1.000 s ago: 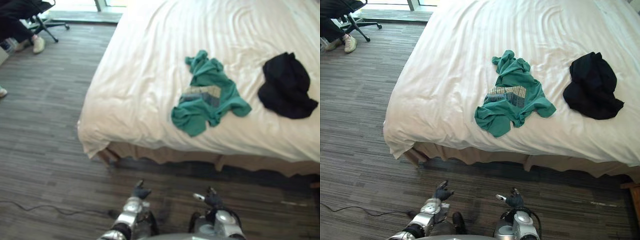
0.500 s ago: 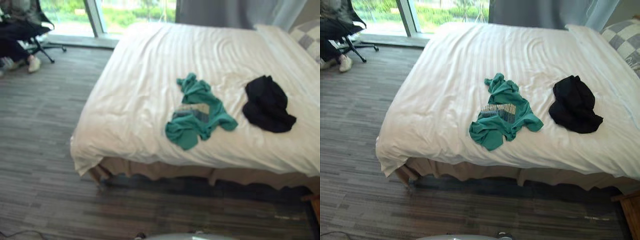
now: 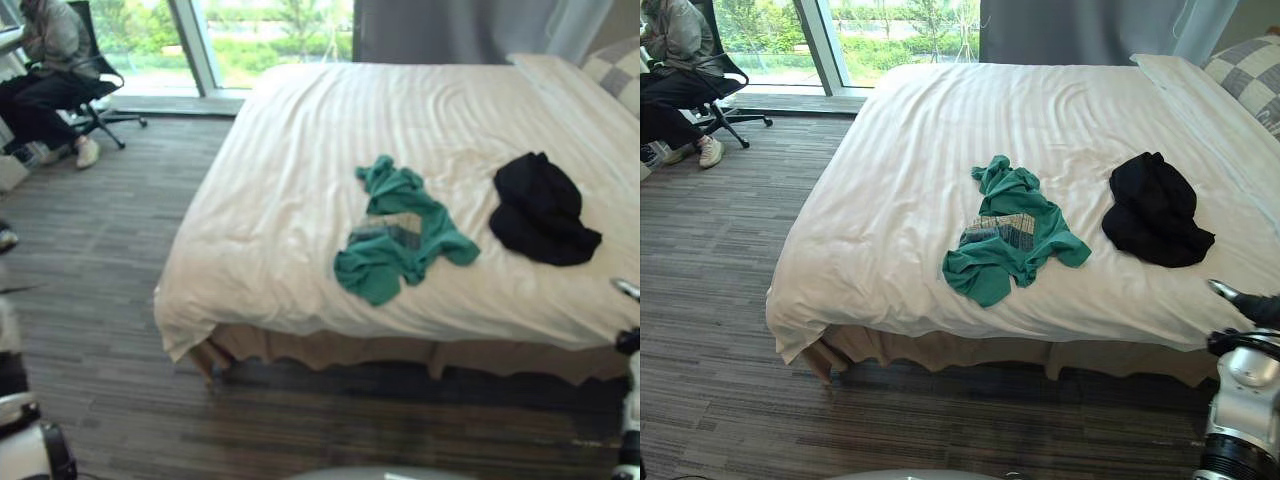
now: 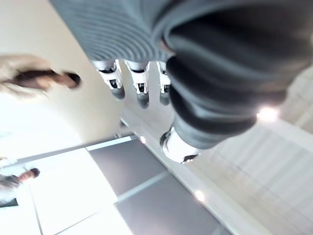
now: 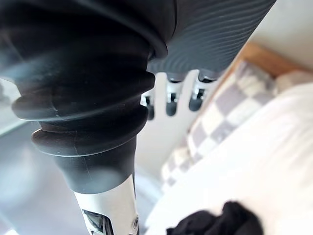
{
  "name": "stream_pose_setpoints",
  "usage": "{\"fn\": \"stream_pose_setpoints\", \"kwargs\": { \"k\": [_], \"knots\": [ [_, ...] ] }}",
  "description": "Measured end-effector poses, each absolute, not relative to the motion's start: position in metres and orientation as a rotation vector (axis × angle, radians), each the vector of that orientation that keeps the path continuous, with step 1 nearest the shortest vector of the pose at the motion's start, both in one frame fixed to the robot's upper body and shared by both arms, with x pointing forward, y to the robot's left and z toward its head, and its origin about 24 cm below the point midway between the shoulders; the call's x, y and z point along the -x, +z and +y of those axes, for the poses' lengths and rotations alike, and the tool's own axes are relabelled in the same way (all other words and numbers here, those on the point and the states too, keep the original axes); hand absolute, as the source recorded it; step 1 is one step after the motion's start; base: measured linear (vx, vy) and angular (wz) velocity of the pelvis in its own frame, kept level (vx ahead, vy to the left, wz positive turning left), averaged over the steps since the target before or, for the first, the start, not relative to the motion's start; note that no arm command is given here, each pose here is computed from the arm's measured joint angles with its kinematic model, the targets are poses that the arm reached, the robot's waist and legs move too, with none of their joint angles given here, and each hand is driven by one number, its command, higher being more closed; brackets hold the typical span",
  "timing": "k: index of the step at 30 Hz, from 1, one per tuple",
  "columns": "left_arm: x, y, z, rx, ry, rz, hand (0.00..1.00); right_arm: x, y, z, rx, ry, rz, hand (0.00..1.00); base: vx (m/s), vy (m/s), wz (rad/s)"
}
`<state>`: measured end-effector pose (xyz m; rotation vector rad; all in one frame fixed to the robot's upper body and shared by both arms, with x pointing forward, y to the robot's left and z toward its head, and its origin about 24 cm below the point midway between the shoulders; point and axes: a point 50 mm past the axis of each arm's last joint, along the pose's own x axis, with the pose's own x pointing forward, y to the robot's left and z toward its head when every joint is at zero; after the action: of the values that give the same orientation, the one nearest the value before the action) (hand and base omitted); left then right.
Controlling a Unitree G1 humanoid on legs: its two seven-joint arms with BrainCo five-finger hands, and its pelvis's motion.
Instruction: Tidy the bed and pick cloth on bed and put in laundry
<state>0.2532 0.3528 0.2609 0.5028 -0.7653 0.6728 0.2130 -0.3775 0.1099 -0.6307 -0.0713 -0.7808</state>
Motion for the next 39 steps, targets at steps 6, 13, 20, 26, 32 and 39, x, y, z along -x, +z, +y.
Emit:
{"fn": "stream_pose_setpoints", "kwargs": {
  "k": [6, 13, 20, 26, 32, 39],
  "knots": [
    [-0.309, 0.219, 0.28, -0.51, 0.364, -0.647, 0.0, -0.247, 0.107, -0.337, 0.633, -0.567, -0.119, 0.0, 0.03, -0.037, -0.25],
    [-0.345, 0.2, 0.22, -0.638, 0.177, -0.567, 0.0, -0.262, 0.128, -0.305, 0.639, -0.448, -0.256, 0.0, 0.02, -0.001, -0.23],
    [-0.37, 0.209, 0.197, -0.656, 0.143, -0.53, 0.0, -0.267, 0.149, -0.292, 0.627, -0.43, -0.371, 0.0, 0.04, -0.009, -0.09],
    [-0.385, 0.201, 0.181, -0.641, 0.117, -0.449, 0.0, -0.277, 0.162, -0.283, 0.581, -0.445, -0.439, 0.0, 0.09, 0.046, -0.1],
    [-0.397, 0.175, 0.169, -0.748, 0.063, -0.305, 0.0, -0.279, 0.16, -0.271, 0.534, -0.423, -0.472, 0.0, 0.08, -0.03, -0.02],
    [-0.402, 0.15, 0.151, -0.832, 0.032, -0.215, 0.0, -0.265, 0.159, -0.267, 0.539, -0.426, -0.503, 0.0, 0.08, -0.07, -0.27]
  ]
}}
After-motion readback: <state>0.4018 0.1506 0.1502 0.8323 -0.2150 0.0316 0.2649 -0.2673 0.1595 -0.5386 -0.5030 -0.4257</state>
